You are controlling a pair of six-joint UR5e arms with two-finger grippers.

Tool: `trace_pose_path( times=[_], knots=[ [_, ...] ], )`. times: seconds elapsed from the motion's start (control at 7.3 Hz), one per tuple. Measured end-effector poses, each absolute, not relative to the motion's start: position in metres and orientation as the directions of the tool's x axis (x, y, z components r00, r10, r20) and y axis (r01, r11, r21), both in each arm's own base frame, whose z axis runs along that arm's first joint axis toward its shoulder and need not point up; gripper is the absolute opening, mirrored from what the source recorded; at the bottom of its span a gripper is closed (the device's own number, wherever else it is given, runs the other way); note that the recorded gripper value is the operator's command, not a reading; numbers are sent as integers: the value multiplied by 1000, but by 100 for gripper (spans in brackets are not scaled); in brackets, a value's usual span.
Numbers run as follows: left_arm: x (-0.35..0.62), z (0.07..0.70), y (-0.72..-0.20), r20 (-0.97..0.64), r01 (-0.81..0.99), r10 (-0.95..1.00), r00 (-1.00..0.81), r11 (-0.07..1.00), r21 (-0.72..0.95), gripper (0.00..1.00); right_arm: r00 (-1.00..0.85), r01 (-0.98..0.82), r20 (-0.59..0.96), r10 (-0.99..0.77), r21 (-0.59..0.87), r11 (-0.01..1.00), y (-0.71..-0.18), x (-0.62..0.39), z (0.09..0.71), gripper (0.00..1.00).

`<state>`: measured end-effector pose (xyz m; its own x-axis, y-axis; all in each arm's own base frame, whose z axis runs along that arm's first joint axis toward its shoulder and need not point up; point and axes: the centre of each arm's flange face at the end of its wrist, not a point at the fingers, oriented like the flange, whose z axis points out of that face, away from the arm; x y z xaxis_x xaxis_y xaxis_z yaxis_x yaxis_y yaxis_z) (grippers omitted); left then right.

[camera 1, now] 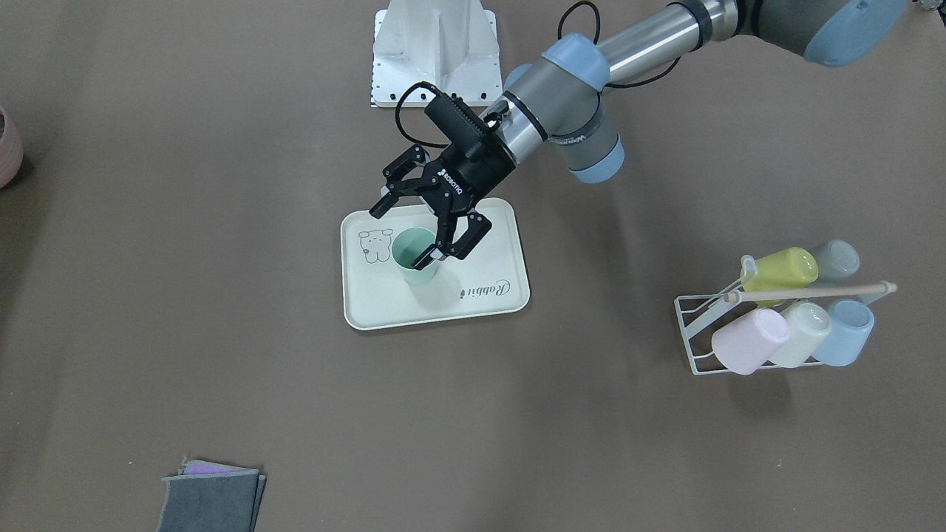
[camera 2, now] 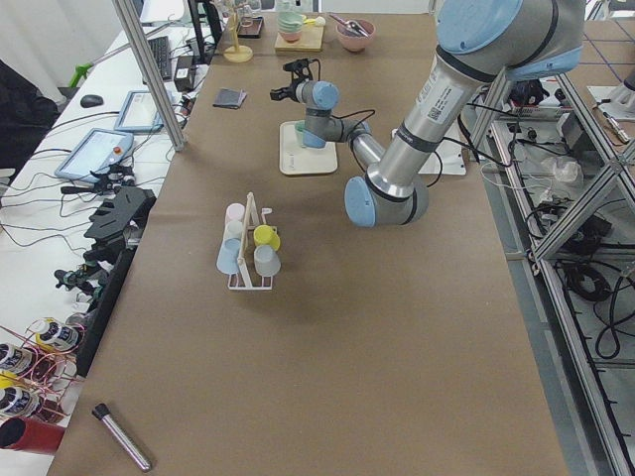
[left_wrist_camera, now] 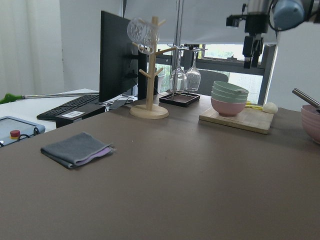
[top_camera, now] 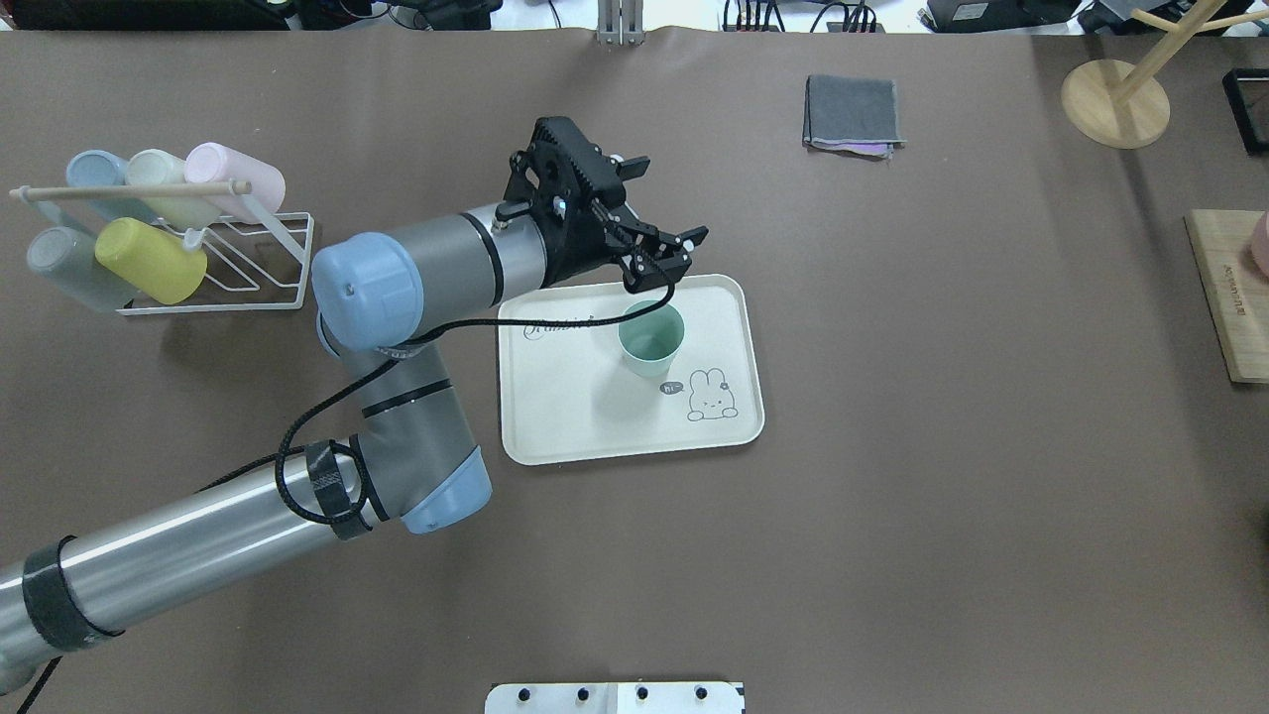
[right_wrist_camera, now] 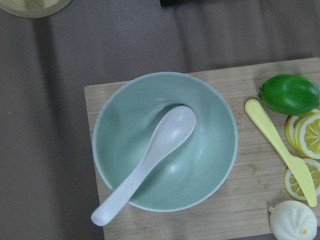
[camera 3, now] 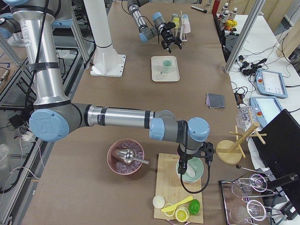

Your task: Pick up and place green cup on tray

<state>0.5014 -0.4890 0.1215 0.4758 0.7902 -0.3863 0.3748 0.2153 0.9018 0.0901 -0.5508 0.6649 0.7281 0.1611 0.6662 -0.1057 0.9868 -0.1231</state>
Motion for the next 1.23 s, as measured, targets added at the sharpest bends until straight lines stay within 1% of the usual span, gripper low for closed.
trace_pose_path(
  times=[0.27, 0.41, 0.55, 0.82, 0.96, 1.1, 1.23],
  knots=[
    [449, 86, -516, -386, 234, 701, 600, 307, 922, 99, 730, -106, 665, 158, -118, 987, -551, 90, 663, 100],
    [404, 77, -529, -372, 140, 624, 687, 389, 911, 99, 730, -106, 665, 157, -117, 987, -551, 90, 663, 100],
    [351, 92, -550, -349, 66, 526, 776, 482, 874, 99, 730, -106, 665, 157, -117, 988, -551, 90, 662, 100],
    [242, 166, -596, -322, 41, 328, 888, 641, 767, 99, 730, -104, 666, 152, -111, 988, -552, 90, 660, 100],
    [188, 204, -617, -369, 57, 272, 889, 733, 678, 99, 730, -104, 667, 150, -108, 989, -552, 90, 659, 100],
    [128, 247, -636, -487, 88, 223, 844, 839, 536, 99, 730, -105, 667, 150, -107, 989, -552, 90, 658, 100],
    [71, 293, -644, -609, 130, 148, 779, 913, 387, 99, 730, -106, 666, 150, -106, 989, -552, 90, 657, 100]
  ],
)
